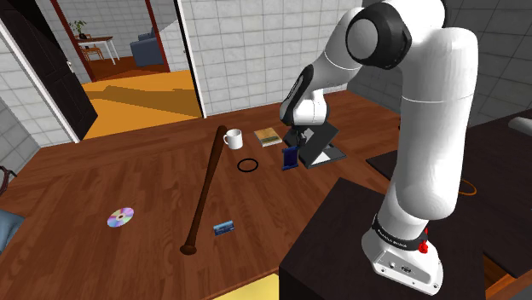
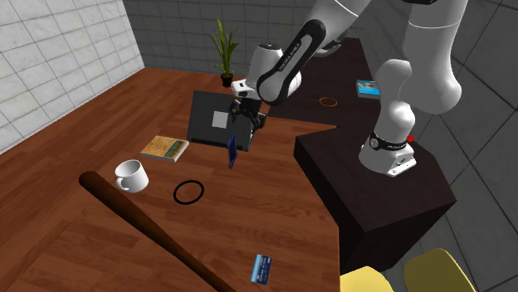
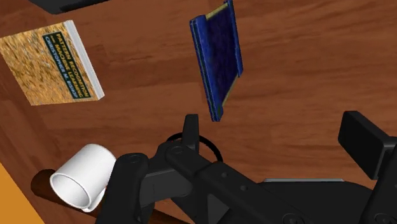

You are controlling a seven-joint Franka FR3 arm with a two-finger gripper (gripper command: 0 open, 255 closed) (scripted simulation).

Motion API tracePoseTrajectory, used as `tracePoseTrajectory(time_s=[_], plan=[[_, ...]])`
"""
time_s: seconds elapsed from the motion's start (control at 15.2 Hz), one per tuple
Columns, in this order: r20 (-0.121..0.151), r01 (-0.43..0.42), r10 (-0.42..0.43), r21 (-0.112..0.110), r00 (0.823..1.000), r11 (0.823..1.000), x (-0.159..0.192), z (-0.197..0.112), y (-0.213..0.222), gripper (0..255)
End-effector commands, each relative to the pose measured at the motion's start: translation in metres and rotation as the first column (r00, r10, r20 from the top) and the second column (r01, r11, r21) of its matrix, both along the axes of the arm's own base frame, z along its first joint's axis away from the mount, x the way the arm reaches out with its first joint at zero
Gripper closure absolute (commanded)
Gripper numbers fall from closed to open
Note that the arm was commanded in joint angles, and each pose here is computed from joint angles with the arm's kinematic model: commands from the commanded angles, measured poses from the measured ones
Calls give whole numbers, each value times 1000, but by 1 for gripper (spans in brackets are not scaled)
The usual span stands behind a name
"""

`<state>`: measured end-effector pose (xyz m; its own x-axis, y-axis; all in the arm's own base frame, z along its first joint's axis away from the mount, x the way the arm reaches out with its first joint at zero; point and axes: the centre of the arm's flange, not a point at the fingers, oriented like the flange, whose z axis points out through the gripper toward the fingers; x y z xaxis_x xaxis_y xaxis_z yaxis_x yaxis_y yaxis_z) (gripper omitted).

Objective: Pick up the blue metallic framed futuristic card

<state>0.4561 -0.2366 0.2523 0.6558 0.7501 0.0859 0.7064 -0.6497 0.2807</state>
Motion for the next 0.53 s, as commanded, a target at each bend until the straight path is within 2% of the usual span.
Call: tracePoseTrajectory(time_s=[0.0,0.33,0.46], plan=[[1,-48,48,-11,999,999,12,-21,-11,0],[1,-160,160,-41,987,986,48,-70,-35,0],[0,-167,167,-43,986,985,50,-79,-37,0]])
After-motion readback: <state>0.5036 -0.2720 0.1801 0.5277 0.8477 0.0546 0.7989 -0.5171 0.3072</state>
